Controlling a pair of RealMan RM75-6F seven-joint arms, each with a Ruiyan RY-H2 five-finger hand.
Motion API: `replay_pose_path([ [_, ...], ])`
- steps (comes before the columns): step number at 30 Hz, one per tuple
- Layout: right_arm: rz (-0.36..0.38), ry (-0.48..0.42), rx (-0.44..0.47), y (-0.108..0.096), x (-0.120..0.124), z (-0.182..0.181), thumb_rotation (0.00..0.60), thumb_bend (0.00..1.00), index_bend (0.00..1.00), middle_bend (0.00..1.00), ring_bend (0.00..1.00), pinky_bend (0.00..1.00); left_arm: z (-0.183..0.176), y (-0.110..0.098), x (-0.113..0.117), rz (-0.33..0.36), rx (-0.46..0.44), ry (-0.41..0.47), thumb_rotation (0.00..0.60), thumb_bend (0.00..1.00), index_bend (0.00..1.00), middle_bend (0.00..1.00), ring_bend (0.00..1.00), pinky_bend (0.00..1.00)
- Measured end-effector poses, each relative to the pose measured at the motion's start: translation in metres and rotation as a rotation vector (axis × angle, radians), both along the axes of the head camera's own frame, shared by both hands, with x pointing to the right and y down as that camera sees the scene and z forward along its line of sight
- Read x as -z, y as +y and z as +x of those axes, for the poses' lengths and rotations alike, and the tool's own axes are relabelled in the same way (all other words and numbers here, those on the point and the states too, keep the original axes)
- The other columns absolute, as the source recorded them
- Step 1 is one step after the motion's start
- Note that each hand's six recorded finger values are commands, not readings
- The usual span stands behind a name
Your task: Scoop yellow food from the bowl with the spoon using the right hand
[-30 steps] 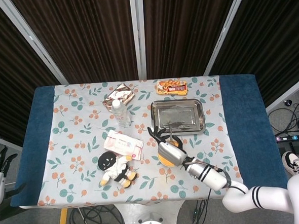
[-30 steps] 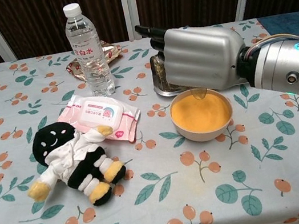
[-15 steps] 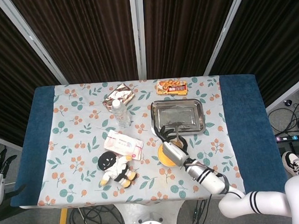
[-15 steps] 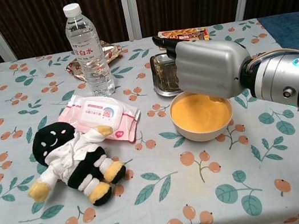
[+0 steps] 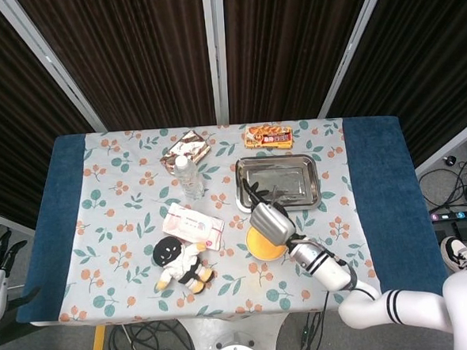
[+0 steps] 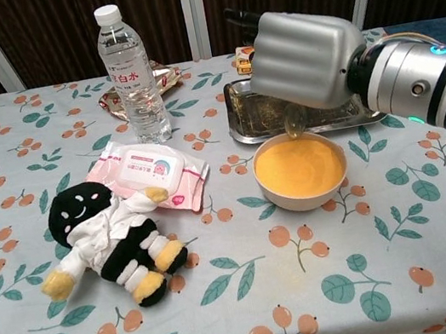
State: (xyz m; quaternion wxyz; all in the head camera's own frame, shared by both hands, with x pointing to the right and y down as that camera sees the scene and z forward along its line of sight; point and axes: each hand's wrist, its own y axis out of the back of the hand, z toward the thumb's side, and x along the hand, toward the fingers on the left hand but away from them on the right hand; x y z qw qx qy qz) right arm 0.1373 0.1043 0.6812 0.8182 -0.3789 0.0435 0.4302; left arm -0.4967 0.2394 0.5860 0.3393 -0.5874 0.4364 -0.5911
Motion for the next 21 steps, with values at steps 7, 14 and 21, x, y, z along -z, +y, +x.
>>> replay_pose_path([
  [7, -0.087, -0.111, -0.261, -0.045, -0.010, 0.020, 0.600, 0.40, 0.87, 0.42, 0.24, 0.00, 0.003, -0.001, -0.001, -0.009, -0.002, -0.004, 0.600, 0.00, 0.22, 0.11, 0.09, 0.12],
  [14, -0.201, -0.164, -0.489, -0.073, -0.041, 0.036, 0.600, 0.40, 0.79, 0.42, 0.24, 0.00, 0.004, -0.001, 0.000, -0.019, 0.000, -0.012, 0.600, 0.00, 0.22, 0.11, 0.09, 0.12],
  [21, -0.345, -0.226, -0.732, -0.088, -0.070, 0.044, 0.600, 0.34, 0.60, 0.40, 0.20, 0.00, 0.005, -0.002, -0.001, -0.027, -0.002, -0.018, 0.600, 0.00, 0.22, 0.11, 0.09, 0.12],
])
